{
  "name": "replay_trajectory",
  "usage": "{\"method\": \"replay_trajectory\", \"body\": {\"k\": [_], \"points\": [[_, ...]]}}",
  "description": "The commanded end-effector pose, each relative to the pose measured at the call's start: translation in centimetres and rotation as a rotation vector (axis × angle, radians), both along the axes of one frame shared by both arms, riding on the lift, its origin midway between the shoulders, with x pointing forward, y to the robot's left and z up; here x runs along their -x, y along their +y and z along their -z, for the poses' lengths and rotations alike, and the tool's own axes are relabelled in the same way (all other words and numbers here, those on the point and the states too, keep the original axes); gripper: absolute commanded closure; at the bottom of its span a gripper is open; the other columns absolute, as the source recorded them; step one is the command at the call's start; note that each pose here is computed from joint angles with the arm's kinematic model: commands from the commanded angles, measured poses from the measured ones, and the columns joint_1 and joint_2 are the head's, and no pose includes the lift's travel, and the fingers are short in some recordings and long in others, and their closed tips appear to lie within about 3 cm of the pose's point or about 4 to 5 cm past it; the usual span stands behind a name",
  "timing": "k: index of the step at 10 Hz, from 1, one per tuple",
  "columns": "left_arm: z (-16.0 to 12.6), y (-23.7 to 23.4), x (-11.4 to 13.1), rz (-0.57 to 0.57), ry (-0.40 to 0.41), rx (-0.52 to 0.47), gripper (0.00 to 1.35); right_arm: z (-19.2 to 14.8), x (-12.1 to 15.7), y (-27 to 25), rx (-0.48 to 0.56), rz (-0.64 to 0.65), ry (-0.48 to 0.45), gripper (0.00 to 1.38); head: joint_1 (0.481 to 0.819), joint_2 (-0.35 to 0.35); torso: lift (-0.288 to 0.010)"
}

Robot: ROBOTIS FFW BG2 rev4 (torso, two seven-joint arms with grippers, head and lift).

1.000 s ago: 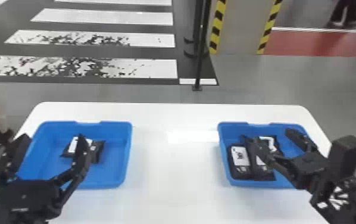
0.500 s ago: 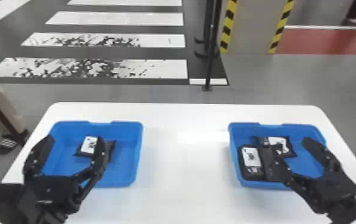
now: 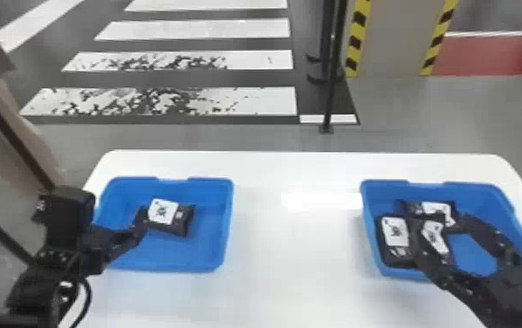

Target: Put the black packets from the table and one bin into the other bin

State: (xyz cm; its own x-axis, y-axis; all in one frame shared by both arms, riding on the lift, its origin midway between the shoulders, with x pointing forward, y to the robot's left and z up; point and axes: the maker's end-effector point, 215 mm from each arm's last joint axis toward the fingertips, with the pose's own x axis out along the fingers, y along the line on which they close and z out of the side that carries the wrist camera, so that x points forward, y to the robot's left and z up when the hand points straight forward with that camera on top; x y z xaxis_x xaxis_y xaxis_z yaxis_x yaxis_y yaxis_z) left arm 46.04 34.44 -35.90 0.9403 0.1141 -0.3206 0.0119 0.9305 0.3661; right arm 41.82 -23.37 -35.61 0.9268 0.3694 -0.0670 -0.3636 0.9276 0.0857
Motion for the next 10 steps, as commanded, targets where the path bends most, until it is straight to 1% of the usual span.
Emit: {"method": "replay_trajectory", "body": {"k": [1, 2, 3, 4, 6, 7, 8, 9, 10], "points": [[-0.8, 4.3, -1.7, -0.038, 0.029, -0.158, 0.11, 0.3, 0.0, 0.2, -0.010, -0.007, 0.013, 0.17, 0.695, 0.123, -0.110], [0.1, 5.4, -3.3, -0.011, 0.055, -0.214, 0.11, 0.6, 0.1, 0.2, -0.012, -0.008, 0.020, 0.17, 0.695, 0.163, -0.110], [1.7, 4.9, -4.7, 0.040, 0.073, -0.232, 0.11, 0.7, -0.1, 0.5, -0.018, -0.016, 0.025, 0.17, 0.695, 0.187, -0.110], [2.6, 3.4, -5.8, 0.095, 0.073, -0.259, 0.11, 1.0, 0.0, 1.1, -0.029, -0.028, 0.033, 0.17, 0.695, 0.195, -0.110], [4.6, -3.0, -8.5, 0.280, 0.076, -0.312, 0.12, 1.3, -0.1, 2.0, -0.051, -0.048, 0.042, 0.17, 0.695, 0.179, -0.110], [5.9, -5.4, -9.3, 0.352, 0.099, -0.321, 0.12, 1.3, -0.2, 2.3, -0.058, -0.054, 0.043, 0.17, 0.695, 0.147, -0.110], [7.1, -7.0, -9.5, 0.391, 0.121, -0.317, 0.12, 1.4, -0.3, 2.5, -0.062, -0.058, 0.046, 0.17, 0.695, 0.112, -0.110], [7.9, -6.6, -9.5, 0.389, 0.150, -0.309, 0.12, 1.5, -0.2, 2.5, -0.067, -0.058, 0.048, 0.17, 0.695, 0.086, -0.110], [8.6, -5.1, -9.1, 0.359, 0.176, -0.291, 0.13, 1.6, -0.2, 2.5, -0.071, -0.057, 0.053, 0.17, 0.695, 0.080, -0.110]]}}
